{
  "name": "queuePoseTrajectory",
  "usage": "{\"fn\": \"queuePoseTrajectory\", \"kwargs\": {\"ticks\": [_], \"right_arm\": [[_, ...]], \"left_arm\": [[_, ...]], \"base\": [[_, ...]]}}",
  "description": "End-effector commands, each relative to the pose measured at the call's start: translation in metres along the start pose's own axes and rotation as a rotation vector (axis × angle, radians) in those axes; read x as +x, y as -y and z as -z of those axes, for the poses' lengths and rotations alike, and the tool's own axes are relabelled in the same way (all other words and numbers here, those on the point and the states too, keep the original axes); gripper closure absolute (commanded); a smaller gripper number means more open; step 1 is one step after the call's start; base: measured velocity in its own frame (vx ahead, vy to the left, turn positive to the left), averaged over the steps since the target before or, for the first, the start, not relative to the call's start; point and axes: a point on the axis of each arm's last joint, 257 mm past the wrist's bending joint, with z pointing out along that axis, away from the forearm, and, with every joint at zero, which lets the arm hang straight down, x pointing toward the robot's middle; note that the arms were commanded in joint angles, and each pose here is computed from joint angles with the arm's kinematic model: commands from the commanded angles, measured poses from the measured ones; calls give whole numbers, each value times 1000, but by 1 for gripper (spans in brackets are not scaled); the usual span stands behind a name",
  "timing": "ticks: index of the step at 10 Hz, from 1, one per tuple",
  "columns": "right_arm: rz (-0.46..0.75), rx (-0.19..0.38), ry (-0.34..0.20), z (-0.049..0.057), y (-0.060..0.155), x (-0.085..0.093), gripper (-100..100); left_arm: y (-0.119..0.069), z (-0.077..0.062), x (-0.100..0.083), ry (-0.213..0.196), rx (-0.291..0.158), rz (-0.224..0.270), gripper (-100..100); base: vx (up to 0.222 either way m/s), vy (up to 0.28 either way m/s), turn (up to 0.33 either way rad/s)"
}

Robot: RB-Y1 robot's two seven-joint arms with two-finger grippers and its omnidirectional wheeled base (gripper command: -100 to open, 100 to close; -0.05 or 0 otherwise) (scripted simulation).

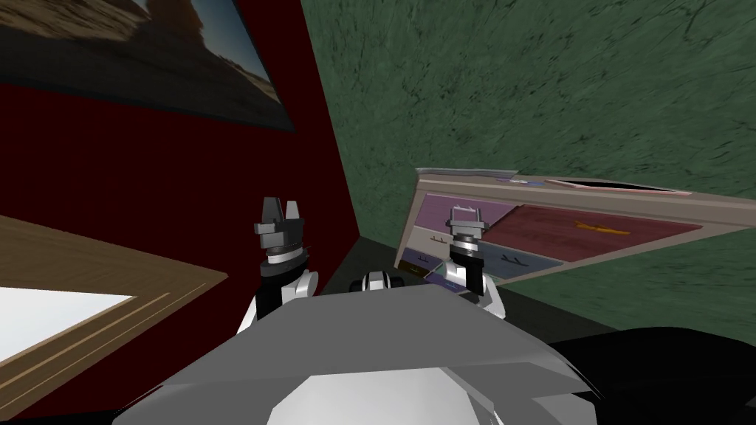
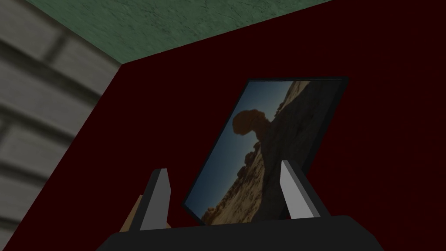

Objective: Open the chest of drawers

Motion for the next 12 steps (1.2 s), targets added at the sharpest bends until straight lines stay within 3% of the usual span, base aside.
{"fn": "queuePoseTrajectory", "kwargs": {"ticks": [1,5,7,11,12], "right_arm": [[-29,-16,28,13,3,-8,100],[-68,-56,47,34,4,-14,100],[-54,-47,41,26,6,-17,100],[-46,-37,12,18,11,-21,100],[-39,-44,8,21,8,-17,100]], "left_arm": [[0,0,0,0,0,0,0],[0,0,0,0,0,0,0],[0,0,0,0,0,0,0],[0,0,0,0,0,0,0],[0,0,0,0,0,0,0]], "base": [[75,20,-129],[74,32,-134],[-33,23,23],[-178,43,81],[-91,35,28]]}}
